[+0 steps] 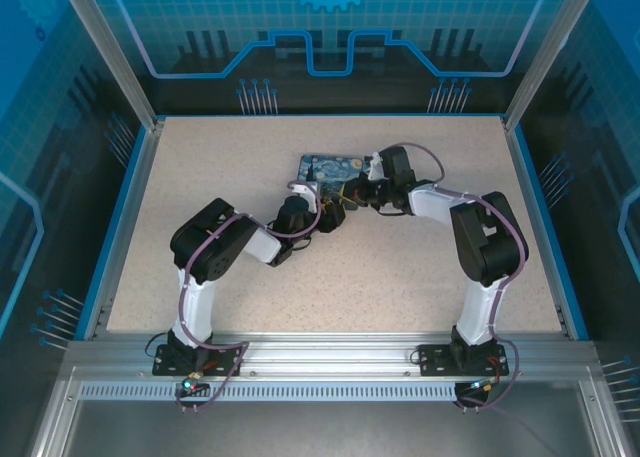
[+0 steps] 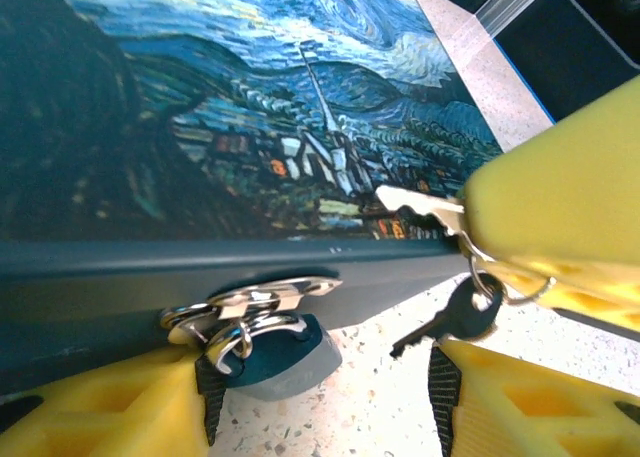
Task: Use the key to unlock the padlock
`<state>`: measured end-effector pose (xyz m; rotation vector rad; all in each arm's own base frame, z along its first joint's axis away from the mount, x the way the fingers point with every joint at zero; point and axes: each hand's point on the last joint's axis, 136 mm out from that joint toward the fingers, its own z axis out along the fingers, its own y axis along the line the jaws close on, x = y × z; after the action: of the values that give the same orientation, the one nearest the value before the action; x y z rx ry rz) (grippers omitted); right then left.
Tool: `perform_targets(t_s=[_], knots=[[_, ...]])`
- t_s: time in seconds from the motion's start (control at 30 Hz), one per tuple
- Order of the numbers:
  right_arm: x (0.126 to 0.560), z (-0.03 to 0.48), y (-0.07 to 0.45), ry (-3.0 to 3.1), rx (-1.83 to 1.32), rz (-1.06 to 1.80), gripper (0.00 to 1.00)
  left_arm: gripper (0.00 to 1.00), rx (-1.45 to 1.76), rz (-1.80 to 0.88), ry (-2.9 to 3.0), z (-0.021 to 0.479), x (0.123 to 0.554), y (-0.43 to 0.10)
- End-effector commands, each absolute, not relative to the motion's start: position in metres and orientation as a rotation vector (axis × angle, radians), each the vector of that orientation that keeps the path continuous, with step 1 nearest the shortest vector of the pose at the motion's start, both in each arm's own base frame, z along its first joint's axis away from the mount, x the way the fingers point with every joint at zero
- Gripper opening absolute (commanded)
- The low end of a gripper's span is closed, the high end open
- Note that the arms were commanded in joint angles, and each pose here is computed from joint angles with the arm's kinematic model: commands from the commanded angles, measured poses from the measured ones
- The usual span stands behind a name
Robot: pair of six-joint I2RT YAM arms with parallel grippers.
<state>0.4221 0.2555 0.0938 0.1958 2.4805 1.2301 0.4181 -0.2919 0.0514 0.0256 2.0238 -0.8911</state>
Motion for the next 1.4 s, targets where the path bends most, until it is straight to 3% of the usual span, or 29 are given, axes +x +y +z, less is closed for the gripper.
perform_targets(t_s=[0.0, 0.23, 0.57, 1.03, 1.37], knots=[[0.44, 0.113, 0.243, 2.443, 0.225, 1.204, 0.0, 0.58, 0.017, -0.969, 1.939, 0.078, 0.418, -0.3], [0.46, 0.131, 0.239, 2.445, 0.189, 1.132, 0.0, 0.58, -0.015, -0.972, 1.938, 0.074, 0.418, -0.297], [0.473, 0.102, 0.217, 2.508, 0.246, 1.025, 0.0, 0.61, -0.018, -0.961, 1.967, 0.064, 0.417, -0.294], [0.463, 0.074, 0.21, 2.589, 0.282, 0.985, 0.0, 0.76, 0.085, -0.766, 2.101, 0.044, 0.414, -0.274], [0.463, 0.071, 0.214, 2.599, 0.276, 1.003, 0.0, 0.76, 0.215, -0.662, 2.138, 0.039, 0.426, -0.28]])
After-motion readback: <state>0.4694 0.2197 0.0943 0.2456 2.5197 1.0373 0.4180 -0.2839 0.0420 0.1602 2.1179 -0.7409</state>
